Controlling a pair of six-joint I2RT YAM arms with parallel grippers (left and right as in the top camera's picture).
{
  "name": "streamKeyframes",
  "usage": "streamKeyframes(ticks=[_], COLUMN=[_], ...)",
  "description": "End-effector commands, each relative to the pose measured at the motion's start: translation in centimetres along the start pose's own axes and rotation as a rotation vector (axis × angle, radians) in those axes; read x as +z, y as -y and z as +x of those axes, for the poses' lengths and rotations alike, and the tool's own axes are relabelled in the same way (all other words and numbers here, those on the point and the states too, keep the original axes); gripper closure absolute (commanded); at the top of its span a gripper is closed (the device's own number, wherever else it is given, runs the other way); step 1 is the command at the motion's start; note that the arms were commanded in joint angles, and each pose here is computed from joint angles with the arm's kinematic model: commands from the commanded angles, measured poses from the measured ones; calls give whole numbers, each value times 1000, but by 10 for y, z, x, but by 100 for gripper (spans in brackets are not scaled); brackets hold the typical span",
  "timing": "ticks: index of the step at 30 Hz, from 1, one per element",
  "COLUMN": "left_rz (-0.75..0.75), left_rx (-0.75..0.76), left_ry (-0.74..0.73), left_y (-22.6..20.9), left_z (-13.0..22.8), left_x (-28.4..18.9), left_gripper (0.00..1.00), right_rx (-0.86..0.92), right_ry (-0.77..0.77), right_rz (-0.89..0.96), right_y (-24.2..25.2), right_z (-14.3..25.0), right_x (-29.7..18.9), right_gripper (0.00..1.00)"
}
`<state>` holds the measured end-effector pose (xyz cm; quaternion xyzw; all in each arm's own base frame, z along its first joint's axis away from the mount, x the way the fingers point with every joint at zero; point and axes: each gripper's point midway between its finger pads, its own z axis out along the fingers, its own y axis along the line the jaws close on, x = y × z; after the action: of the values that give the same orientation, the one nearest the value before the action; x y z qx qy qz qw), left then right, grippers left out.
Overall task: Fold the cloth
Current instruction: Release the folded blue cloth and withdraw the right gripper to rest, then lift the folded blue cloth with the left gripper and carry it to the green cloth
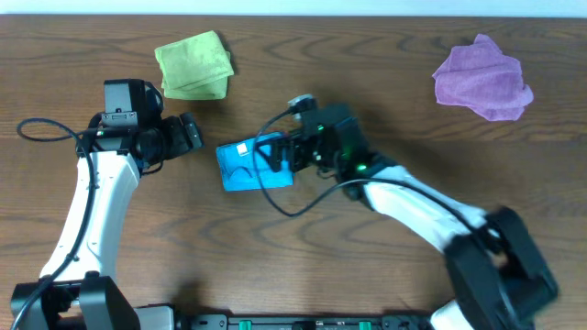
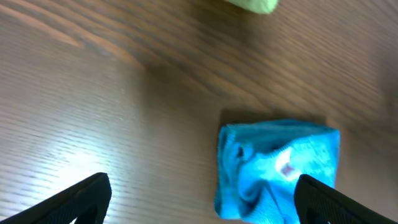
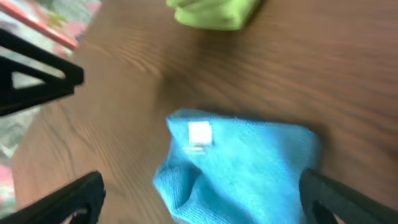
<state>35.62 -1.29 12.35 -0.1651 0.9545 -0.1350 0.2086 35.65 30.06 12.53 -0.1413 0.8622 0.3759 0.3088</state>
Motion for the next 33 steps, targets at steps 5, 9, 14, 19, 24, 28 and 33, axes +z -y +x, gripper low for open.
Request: streamKeyframes(ticks=[5,9,14,19,24,28,33], left_rz=[131,186,218,249,314,352,341], left_rx=[-19,-30,-74,-123,-197,-232,-274], left_ry=[-61,-103,-158,-230,-303,-338,-354], left_y=[24,32,34,32,33,33,28], left_z=[10,19,34,60,89,105,116], left_x=[-11,-13,-7,6,20,27,35], left_gripper=[5,5,5,5,5,5,4], right_rx=[-128,-139,-87,-8,51,60,62], right_ry=[-2,-55,21,109,208,258,260], right_rz=[118,237,286,299,274,266,279], right_y=[12,31,43,50,49,48,50], right_z=[-18,3,32,73,104,118,123], right_x=[-91,-138,-179,-202,-214,-221,-224], right_gripper=[1,1,1,1,1,1,1])
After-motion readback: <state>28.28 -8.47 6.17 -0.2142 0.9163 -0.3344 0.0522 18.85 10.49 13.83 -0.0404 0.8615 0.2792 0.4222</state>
